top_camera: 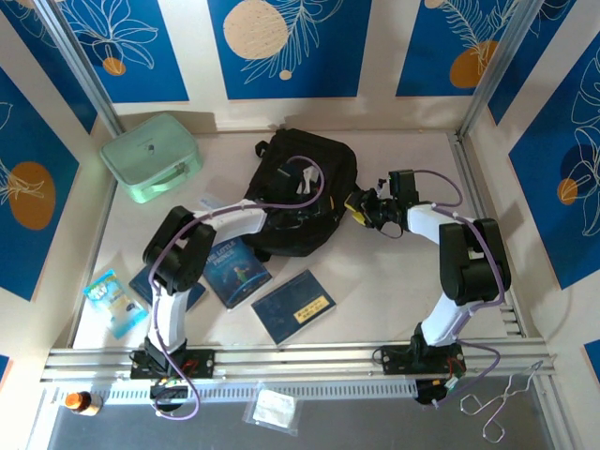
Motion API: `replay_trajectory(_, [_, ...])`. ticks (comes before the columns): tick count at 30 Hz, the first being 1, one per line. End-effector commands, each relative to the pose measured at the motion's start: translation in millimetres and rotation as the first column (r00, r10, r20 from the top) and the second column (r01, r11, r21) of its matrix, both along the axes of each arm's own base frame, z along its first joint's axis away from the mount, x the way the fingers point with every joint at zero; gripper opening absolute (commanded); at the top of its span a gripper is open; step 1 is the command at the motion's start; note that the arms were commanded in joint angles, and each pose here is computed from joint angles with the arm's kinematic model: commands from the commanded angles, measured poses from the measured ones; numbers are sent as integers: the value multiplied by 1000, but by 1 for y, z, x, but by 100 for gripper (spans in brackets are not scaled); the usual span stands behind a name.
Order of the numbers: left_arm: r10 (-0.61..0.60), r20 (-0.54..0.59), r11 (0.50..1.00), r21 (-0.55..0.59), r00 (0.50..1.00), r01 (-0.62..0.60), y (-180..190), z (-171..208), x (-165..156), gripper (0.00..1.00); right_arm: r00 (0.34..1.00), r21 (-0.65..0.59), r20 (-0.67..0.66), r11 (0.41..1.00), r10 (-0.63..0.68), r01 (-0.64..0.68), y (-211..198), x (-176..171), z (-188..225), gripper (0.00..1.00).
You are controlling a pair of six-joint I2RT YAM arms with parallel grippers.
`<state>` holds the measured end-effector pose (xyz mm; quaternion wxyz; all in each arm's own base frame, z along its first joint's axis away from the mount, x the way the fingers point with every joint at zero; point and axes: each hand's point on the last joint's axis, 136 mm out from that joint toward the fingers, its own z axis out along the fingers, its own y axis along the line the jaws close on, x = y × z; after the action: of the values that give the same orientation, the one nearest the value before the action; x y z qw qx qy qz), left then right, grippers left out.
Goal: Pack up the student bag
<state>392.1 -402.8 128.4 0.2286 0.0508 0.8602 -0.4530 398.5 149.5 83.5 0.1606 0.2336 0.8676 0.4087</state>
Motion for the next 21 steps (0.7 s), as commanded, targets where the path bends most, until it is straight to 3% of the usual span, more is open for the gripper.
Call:
replay_trajectory(1, [-42, 84, 999, 4, 996, 42, 0, 16, -5, 0, 996, 17, 23, 996, 86, -87, 11, -9, 6, 47])
replay_trajectory(6, [-61, 83, 998, 17, 995, 59, -1, 15, -6, 0, 988, 33, 34, 988, 149, -150, 20, -15, 8, 45])
replay_trajectory(11, [-70, 86, 998, 16, 994, 68, -3, 20, -5, 0, 985, -32, 98, 990, 140, -137, 6, -19, 15, 40])
replay_trajectory(14, [-91, 103, 996, 2, 991, 92, -6, 24, -6, 0, 982, 7, 115, 988, 151, -153, 7, -17, 23, 40])
replay_trajectory(21, [-110, 129, 994, -13, 985, 113, -9, 28, -6, 0, 974, 58, 47, 973, 223, -225, 22, -20, 12, 41])
